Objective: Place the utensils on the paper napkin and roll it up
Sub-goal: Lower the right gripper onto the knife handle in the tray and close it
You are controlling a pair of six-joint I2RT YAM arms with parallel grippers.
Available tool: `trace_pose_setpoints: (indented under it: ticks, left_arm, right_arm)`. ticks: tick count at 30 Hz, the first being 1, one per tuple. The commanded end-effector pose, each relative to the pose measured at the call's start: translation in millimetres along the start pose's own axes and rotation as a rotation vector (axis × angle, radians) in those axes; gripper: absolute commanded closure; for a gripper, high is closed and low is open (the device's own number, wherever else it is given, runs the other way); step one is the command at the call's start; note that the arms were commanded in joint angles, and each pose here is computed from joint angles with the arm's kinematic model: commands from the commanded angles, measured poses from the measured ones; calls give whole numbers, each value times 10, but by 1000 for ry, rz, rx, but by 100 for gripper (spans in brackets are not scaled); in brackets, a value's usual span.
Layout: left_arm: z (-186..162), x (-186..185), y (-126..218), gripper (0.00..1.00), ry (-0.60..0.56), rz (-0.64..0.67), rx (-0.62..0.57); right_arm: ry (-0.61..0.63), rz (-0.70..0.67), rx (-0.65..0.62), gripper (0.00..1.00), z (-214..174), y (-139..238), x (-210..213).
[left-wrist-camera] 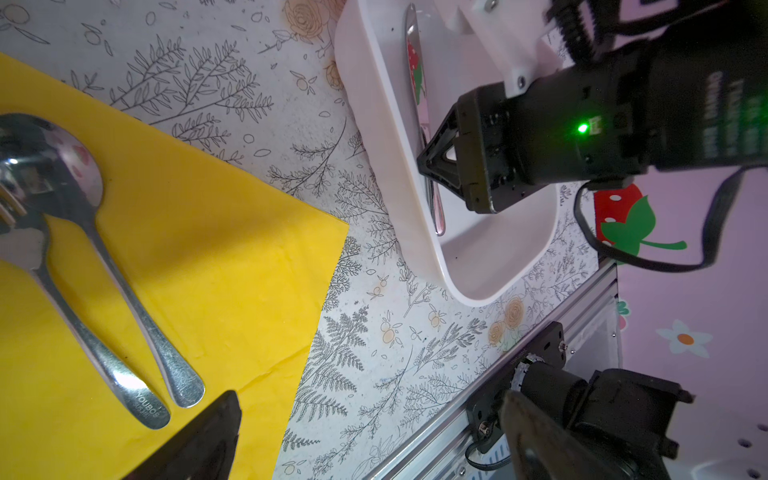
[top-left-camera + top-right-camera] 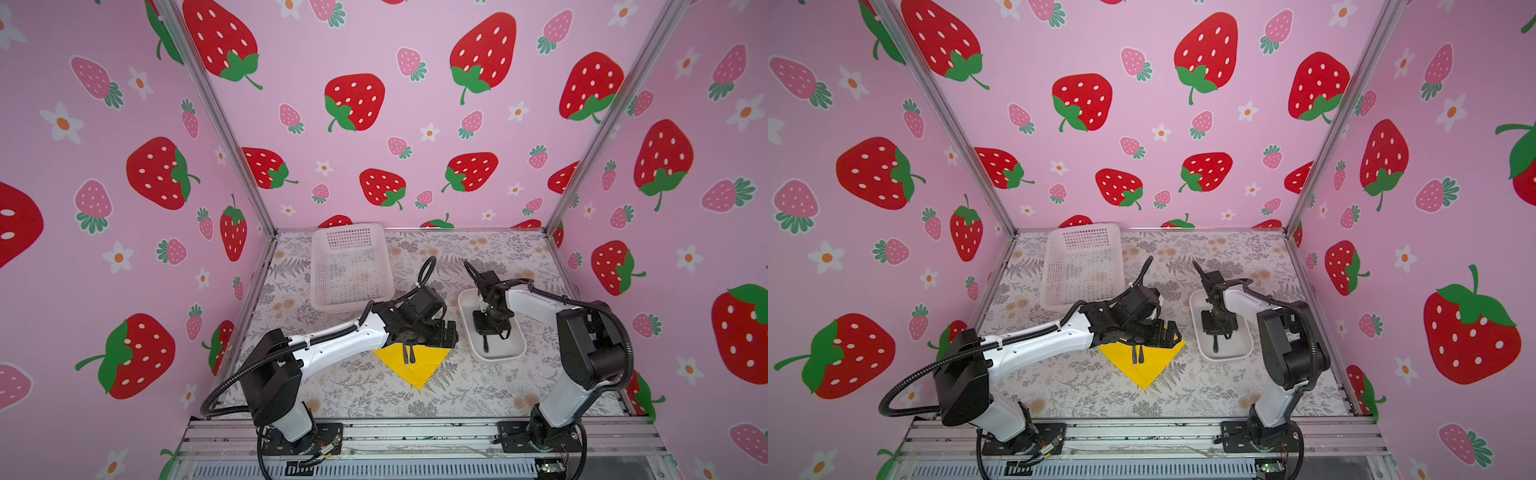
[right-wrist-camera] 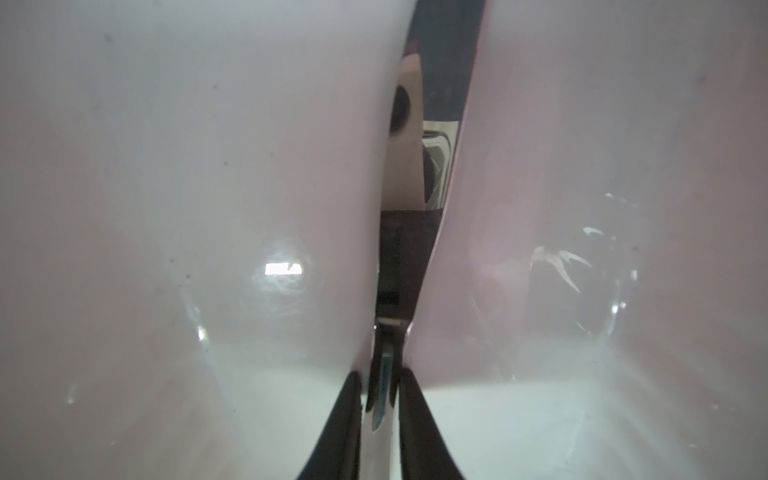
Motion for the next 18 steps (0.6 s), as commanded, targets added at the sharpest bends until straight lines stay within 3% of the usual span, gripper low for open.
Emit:
trace_pose_setpoints:
  ticks: [1,18]
  left_arm:
    - [6,17,106,1,-7,3,-27]
    - [8,7,77,1,2,-23,-21]
  right_arm:
    - [11,19,154,85,-211,-387,-4]
    - [-8,18,186,83,-281,-569,-48]
Point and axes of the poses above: each gripper's point midway between its finger pads, its own y axis back along the fingers, its own x axis along the line the jaws close on, z = x × y, the point moved 10 cm from there along y, back along the fingers, and after that the axes turned 11 degrees about y, right-handed, at the moved point
